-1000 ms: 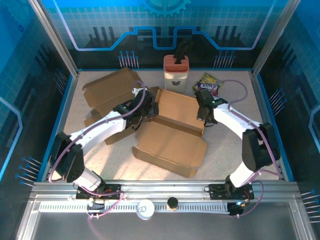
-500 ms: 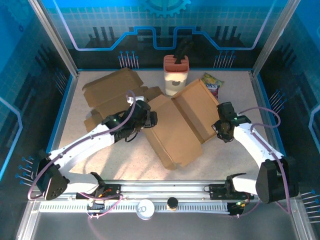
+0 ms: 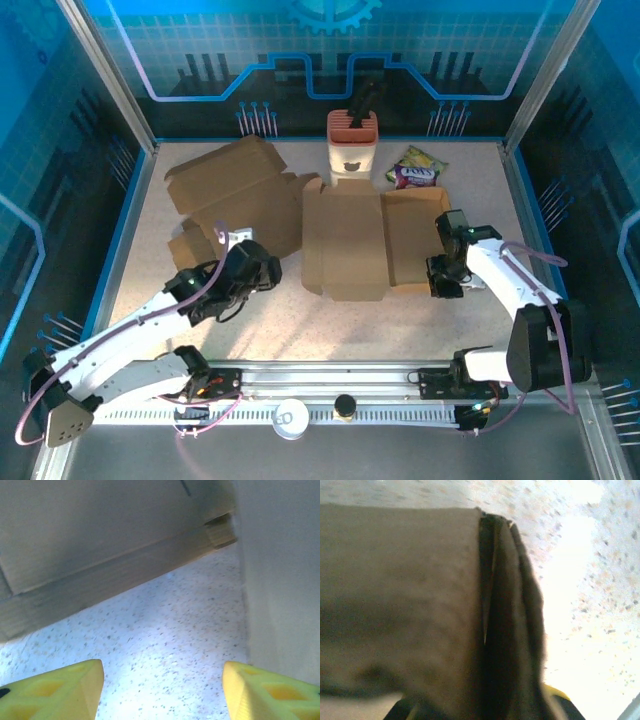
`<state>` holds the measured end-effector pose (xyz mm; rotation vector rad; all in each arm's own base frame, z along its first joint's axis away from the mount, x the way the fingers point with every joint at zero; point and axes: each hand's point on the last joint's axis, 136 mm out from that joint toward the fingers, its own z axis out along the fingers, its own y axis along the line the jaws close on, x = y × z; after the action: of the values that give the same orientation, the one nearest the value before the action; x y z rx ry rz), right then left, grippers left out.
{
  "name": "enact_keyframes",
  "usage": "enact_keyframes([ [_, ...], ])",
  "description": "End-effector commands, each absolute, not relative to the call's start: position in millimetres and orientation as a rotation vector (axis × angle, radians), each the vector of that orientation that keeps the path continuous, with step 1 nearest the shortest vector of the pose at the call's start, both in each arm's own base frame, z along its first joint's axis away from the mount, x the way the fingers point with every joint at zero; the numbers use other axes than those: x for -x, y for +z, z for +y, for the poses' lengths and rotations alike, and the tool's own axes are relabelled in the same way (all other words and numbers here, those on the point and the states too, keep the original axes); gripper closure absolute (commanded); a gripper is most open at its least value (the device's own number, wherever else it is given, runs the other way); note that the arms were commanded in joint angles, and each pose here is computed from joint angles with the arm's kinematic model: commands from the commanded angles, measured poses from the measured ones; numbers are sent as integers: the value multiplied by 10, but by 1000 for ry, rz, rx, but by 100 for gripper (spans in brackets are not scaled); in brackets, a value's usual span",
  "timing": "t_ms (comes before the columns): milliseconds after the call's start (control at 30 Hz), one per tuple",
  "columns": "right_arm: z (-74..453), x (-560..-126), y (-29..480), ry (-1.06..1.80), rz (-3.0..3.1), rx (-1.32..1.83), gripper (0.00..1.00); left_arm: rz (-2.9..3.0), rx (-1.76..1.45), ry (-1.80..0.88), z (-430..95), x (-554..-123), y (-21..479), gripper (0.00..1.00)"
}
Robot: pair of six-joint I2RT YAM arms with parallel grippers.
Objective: Fold the paper box
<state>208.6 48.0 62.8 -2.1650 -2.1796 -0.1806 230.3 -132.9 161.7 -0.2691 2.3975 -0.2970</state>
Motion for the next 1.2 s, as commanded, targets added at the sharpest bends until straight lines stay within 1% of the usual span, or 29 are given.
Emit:
enact_keyframes([
  [0, 608, -1971, 555, -226, -1951, 2218, 100, 2411, 326, -270, -1181, -2216, 1441, 43],
  [200, 656, -1866, 566, -254, -1889, 2231, 100, 2503, 454, -456, -1267, -2294, 908, 49],
  [400, 744, -1760, 531, -294, -1853, 2228, 100, 2498, 429, -633, -1596, -2575, 746, 52],
  [567, 882, -1750, 478, -315, -1854, 2204, 100, 2476, 360, -785, -1969, -2854, 759, 53],
  [733, 1038, -1700, 437, -279, -1881, 2182, 100, 2403, 291, -908, -2275, -3064, 1003, 54],
  [933, 1239, -1721, 311, -271, -1871, 2191, 100, 2349, 212, -944, -2404, -3071, 1291, 54],
  [1067, 1343, -1773, 253, -243, -1892, 2151, 100, 2377, 170, -932, -2489, -3014, 1290, 54],
  [1100, 1383, -1790, 229, -247, -1894, 2138, 98, 2384, 169, -932, -2500, -3005, 1266, 55],
  [1167, 1453, -1810, 197, -252, -1904, 2113, 89, 2392, 169, -938, -2526, -2999, 1224, 55],
])
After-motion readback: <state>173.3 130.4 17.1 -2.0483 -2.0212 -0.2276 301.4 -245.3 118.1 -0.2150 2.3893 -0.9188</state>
